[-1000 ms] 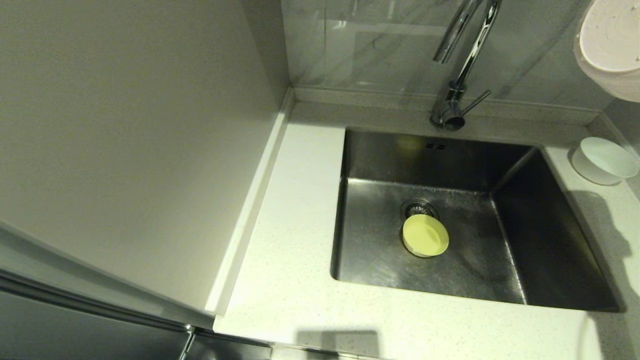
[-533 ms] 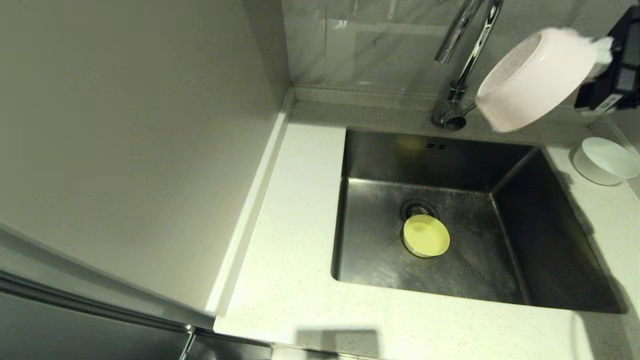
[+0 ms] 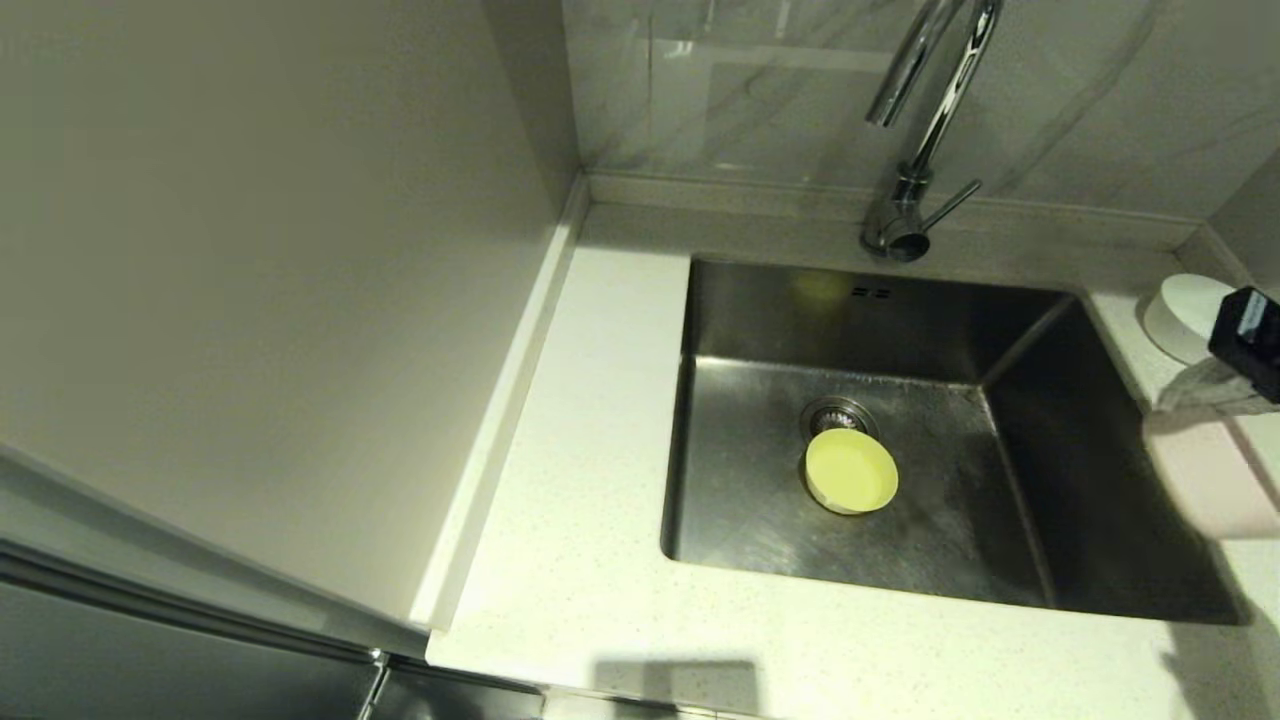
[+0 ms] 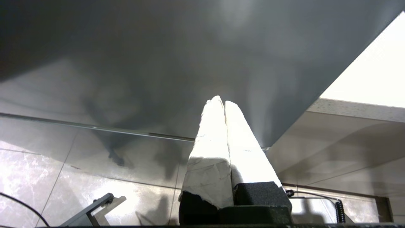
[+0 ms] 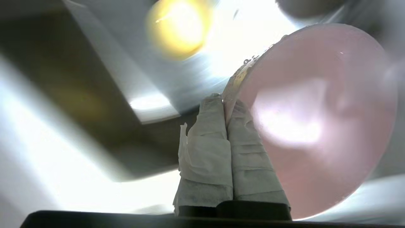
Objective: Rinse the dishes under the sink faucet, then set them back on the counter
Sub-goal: Put a bowl back to the table from the sink
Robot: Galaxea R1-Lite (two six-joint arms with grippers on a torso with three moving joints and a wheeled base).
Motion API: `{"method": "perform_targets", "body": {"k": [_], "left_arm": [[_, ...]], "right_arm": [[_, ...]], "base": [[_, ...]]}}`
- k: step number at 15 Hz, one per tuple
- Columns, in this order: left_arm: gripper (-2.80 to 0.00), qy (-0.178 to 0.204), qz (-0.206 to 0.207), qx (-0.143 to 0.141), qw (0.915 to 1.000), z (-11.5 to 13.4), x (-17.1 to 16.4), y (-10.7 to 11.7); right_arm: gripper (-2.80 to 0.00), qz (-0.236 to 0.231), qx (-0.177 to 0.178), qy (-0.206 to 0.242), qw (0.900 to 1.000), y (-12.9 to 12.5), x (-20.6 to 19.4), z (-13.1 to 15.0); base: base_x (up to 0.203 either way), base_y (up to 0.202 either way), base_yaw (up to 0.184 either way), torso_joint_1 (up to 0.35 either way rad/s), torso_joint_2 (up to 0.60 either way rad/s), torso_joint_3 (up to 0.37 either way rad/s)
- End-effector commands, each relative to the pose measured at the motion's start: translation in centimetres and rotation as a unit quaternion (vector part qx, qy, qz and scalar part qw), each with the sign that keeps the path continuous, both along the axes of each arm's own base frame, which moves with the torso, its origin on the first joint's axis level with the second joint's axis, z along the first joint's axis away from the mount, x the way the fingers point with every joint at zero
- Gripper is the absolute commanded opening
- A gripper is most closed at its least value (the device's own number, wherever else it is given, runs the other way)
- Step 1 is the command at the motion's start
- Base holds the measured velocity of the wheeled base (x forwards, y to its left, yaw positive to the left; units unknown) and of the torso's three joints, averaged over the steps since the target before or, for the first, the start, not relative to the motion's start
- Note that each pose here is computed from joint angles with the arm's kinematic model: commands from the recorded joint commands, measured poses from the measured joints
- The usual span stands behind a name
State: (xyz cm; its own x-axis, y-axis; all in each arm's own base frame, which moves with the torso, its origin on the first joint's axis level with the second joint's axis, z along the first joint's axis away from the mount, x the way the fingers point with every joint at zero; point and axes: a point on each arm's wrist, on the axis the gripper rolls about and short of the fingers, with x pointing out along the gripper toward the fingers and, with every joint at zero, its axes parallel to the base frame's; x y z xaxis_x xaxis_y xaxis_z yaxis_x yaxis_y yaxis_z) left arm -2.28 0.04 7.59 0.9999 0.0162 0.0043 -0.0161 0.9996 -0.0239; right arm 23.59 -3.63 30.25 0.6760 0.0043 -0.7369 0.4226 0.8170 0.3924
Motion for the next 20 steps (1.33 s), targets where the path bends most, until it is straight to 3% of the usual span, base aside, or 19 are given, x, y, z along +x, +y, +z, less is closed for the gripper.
{"method": "perform_targets", "body": {"k": [1, 2, 3, 5, 8, 10, 15, 20], "left_arm": [[-2.8, -0.001, 0.0, 0.0, 1.0, 0.0, 0.0, 0.0], [-2.8, -0.001, 0.0, 0.0, 1.0, 0.0, 0.0, 0.0], [-2.8, -0.001, 0.0, 0.0, 1.0, 0.0, 0.0, 0.0], [-2.8, -0.001, 0.0, 0.0, 1.0, 0.0, 0.0, 0.0], [-2.8, -0.001, 0.0, 0.0, 1.0, 0.0, 0.0, 0.0], [-2.8, -0.001, 0.0, 0.0, 1.0, 0.0, 0.0, 0.0], [-2.8, -0.001, 0.0, 0.0, 1.0, 0.0, 0.0, 0.0], [-2.8, -0.001, 0.0, 0.0, 1.0, 0.0, 0.0, 0.0]], "right_arm": [[-2.8, 0.244, -0.316, -0.035, 0.916, 0.7, -2.9, 2.3], [-2.8, 0.282, -0.359, -0.052, 0.888, 1.2, -3.4, 2.6], [-2.8, 0.305, -0.381, -0.06, 0.871, 1.5, -3.4, 2.2], [-2.8, 0.329, -0.397, -0.045, 0.856, 1.5, -2.6, 0.7], [-2.8, 0.337, -0.396, 0.006, 0.854, 1.3, -2.5, -1.7], [-2.8, 0.337, -0.408, 0.039, 0.848, 0.8, -2.6, -3.4], [-2.8, 0.3, -0.45, 0.029, 0.841, -1.4, 0.8, -7.3], [-2.8, 0.259, -0.461, 0.034, 0.848, -4.2, 3.9, -9.3]], "base": [[0.0, 0.0, 0.0, 0.0, 0.0, 0.0], [0.0, 0.0, 0.0, 0.0, 0.0, 0.0], [0.0, 0.0, 0.0, 0.0, 0.0, 0.0], [0.0, 0.0, 0.0, 0.0, 0.0, 0.0], [0.0, 0.0, 0.0, 0.0, 0.0, 0.0], [0.0, 0.0, 0.0, 0.0, 0.0, 0.0], [0.0, 0.0, 0.0, 0.0, 0.0, 0.0], [0.0, 0.0, 0.0, 0.0, 0.0, 0.0]]}}
